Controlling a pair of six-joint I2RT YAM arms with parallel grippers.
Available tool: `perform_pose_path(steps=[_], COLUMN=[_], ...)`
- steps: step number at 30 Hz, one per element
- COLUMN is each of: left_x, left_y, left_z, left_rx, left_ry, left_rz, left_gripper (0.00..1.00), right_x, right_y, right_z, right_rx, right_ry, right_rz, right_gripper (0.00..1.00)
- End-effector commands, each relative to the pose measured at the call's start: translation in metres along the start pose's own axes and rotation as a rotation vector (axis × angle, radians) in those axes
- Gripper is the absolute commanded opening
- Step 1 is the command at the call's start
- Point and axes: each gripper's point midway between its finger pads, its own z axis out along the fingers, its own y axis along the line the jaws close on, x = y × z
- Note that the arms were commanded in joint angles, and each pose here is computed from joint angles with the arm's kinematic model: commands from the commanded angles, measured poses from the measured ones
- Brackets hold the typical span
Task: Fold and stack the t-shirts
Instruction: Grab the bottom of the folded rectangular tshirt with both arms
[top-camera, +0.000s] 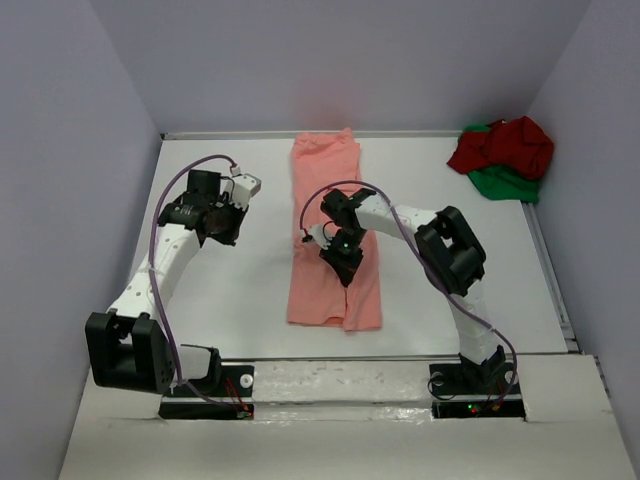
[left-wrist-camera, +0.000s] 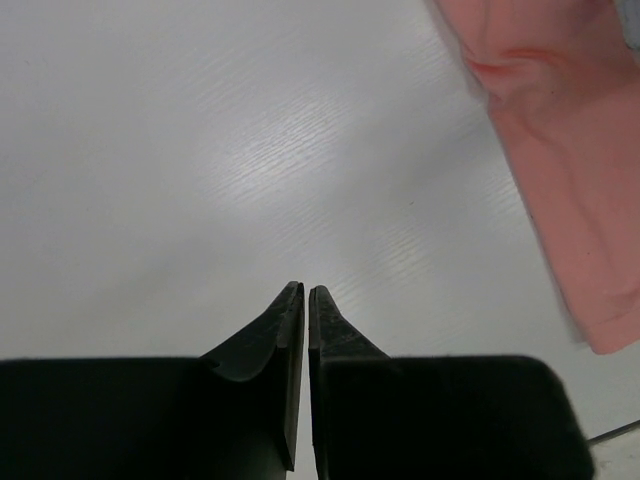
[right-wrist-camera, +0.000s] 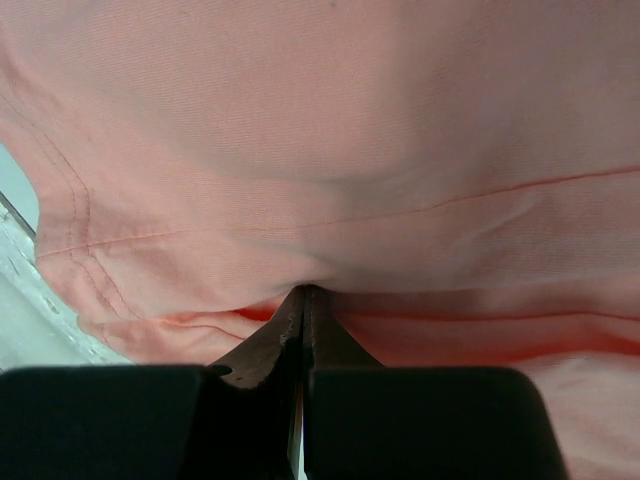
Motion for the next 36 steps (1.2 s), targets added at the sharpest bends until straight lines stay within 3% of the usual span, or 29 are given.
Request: perform_pose_path(steps=[1,14,36], left_x=[-0.006,0.004,0.002], left_y=[0.009,0.019,0.023], left_z=[-0.015,-0.024,-0.024], left_rx=[-0.05,-0.073,-0.069], left_ry=[-0.059,-0.081,-0.086], left_rz=[-0.019,-0.07,-0.089], left_gripper=[0.21,0.23,0.21], right_x=[-0.007,-0.044,-0.051], right_y=[-0.027,-0.09,-0.146], right_z=[0.019,0.039,0.002], right_rx=[0.086,0.277,0.477], right_ry=[-0.004,-0.018,-0.035], right_rz=[-0.042,-0.051,-0.021], right_gripper=[0.0,0.0,0.0])
